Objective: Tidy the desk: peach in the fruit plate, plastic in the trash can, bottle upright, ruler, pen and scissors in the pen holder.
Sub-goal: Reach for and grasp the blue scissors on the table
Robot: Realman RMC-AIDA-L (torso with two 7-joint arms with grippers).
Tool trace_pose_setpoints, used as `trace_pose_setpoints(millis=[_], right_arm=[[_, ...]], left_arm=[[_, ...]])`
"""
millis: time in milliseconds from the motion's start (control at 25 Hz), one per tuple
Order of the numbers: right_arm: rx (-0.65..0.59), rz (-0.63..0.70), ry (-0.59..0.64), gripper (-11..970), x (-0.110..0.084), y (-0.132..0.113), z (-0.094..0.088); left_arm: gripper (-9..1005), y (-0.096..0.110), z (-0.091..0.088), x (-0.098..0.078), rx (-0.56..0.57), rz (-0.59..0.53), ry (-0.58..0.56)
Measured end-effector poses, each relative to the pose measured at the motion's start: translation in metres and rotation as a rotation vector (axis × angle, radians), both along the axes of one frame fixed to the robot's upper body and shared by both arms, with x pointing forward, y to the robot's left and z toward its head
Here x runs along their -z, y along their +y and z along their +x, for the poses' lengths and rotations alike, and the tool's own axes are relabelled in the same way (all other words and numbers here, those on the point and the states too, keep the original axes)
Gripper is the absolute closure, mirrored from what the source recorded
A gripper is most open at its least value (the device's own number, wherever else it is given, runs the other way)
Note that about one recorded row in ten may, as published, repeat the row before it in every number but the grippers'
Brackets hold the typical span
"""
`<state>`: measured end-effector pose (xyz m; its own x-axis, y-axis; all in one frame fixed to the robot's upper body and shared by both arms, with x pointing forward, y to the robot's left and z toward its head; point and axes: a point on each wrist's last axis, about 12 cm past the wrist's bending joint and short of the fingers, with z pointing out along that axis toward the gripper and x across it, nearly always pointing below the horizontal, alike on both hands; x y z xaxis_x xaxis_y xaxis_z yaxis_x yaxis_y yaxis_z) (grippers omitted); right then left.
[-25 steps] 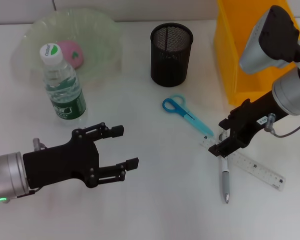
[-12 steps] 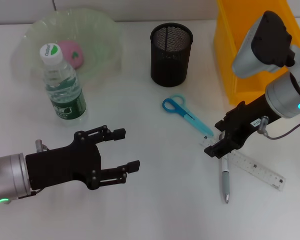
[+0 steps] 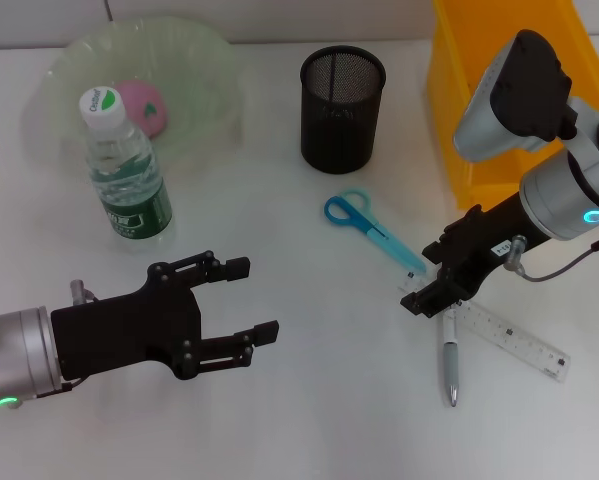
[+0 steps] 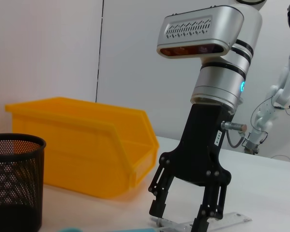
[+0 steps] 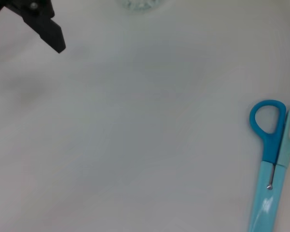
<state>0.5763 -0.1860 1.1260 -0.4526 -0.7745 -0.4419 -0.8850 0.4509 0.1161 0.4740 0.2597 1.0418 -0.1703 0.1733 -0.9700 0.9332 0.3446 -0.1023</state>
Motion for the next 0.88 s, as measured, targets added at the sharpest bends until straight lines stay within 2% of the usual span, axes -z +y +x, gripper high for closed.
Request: trace_pose_setpoints(millis=[880], right_arm=[[0.005, 0.002, 0.001, 178, 0.0007, -0.0001, 0.0002]], left_arm=[[201, 0.0001, 0.0001, 0.0004, -0.003, 0.000, 0.002]])
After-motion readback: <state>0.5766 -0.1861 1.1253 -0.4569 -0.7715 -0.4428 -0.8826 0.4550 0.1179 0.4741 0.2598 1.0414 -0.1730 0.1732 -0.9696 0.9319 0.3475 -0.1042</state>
